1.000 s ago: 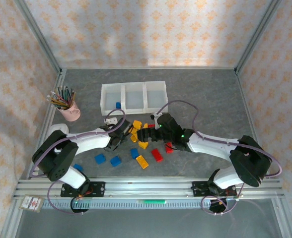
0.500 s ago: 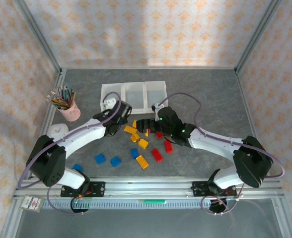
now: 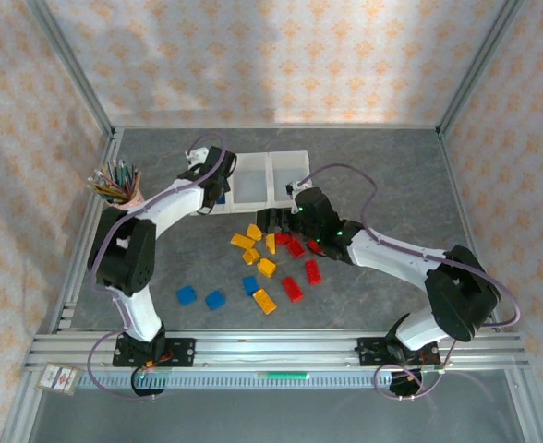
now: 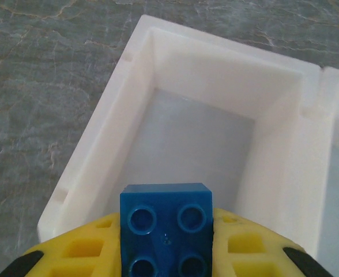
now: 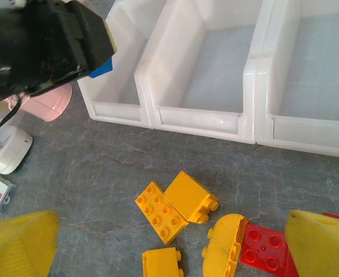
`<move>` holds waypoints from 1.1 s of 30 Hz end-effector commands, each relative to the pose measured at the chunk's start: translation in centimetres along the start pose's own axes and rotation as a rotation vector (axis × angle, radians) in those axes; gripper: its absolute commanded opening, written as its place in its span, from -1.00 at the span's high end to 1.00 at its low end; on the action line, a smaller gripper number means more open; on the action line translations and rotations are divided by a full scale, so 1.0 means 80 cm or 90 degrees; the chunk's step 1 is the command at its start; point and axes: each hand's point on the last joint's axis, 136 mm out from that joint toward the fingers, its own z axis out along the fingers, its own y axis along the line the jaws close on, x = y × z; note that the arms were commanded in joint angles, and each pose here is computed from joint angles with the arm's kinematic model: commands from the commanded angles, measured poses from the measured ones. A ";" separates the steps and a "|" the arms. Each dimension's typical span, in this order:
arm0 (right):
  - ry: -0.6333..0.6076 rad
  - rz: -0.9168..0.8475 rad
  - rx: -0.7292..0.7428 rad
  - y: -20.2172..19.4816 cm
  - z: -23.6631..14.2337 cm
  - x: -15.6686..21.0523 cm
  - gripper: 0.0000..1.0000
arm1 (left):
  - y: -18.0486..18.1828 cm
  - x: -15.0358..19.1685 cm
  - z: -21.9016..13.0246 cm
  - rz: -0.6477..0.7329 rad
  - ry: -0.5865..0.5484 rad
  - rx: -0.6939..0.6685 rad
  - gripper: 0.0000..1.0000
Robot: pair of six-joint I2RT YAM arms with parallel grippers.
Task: Sort the legos into containers by color
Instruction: Place the lego in the container, then pick up the lego from the bottom-left of the table.
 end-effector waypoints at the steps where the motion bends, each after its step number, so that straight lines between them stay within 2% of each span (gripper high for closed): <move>1: -0.039 -0.004 -0.007 0.009 -0.007 -0.028 -0.99 | -0.009 -0.022 0.011 0.011 -0.009 0.007 0.33; 4: -0.045 -0.010 -0.010 0.011 -0.012 -0.031 -0.99 | -0.016 -0.024 0.014 0.018 -0.003 0.013 0.07; 6: -0.045 -0.014 -0.014 0.014 -0.016 -0.033 -0.99 | -0.014 -0.025 0.010 0.019 -0.004 0.013 0.00; 14: -0.032 -0.027 -0.032 0.021 -0.031 -0.028 -0.99 | 0.009 -0.014 -0.027 0.016 0.011 0.027 -0.13; 19: 0.014 -0.027 -0.052 0.021 -0.032 0.001 -0.99 | 0.033 0.033 -0.065 0.015 0.037 0.057 -0.20; 26: 0.069 -0.056 -0.071 0.037 -0.032 0.044 -0.99 | 0.087 0.117 -0.117 0.024 0.070 0.022 -0.34; 33: 0.118 -0.078 -0.104 0.057 -0.025 0.092 -0.99 | 0.146 0.189 -0.153 -0.005 0.109 -0.020 -0.44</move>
